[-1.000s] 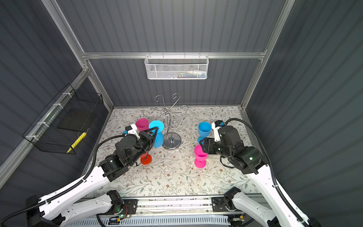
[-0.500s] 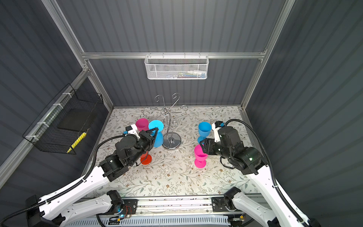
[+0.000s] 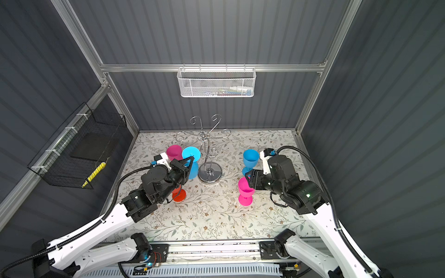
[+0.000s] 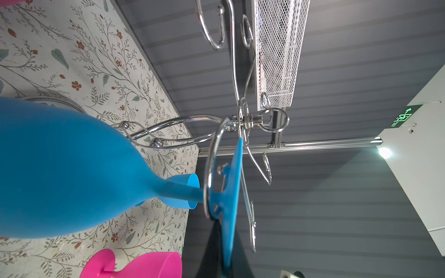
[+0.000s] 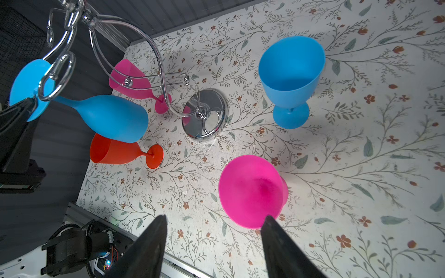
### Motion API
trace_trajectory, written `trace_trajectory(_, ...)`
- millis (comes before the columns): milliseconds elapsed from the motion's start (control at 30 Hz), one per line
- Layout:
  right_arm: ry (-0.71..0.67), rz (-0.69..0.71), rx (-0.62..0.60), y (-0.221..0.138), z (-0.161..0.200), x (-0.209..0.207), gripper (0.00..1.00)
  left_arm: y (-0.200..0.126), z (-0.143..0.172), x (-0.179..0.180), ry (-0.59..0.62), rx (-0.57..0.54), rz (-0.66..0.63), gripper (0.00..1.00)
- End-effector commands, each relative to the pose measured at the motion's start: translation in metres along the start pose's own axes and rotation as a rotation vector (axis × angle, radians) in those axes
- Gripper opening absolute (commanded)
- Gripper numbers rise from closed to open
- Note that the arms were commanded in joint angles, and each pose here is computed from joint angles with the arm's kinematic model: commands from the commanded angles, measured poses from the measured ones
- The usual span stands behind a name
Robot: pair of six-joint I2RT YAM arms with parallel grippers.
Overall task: Take the wine glass off the wine glass rack
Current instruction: Pick up the wine glass from the wine glass rack.
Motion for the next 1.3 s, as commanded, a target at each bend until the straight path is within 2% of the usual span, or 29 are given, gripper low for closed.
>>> trace_trajectory(0,-0.004,0.014,-0.01,-0.002,0.001,-0.004,0.65,-0.006,-0.008,-0.015,-0.049,-0.024,0.065,0.0)
trace_trajectory(267,-0.004,0.012,-0.008,-0.002,0.002,-0.004,0.65,-0.014,-0.016,-0.021,-0.088,-0.055,0.095,0.0)
trace_trajectory(567,-0.008,0.001,-0.01,-0.003,0.002,-0.003,0.65,-0.034,-0.032,-0.021,-0.06,-0.129,0.066,0.0)
trace_trajectory(900,-0.002,-0.001,-0.013,-0.007,0.002,-0.003,0.65,-0.025,-0.041,-0.028,-0.057,-0.147,0.095,0.0)
trace_trajectory(1267,-0.002,0.005,-0.016,-0.01,0.004,-0.006,0.65,-0.001,-0.044,-0.043,-0.034,-0.118,0.133,0.0)
Point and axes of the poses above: each gripper's point midway between its finger pads, its own y axis out along the fingers, its own x axis along the line the jaws close on, z = x × y, the point moved 9 cm from there along -y, back along the fingers, and after that the axes turned 13 degrees about y, right-handed, at the moved point
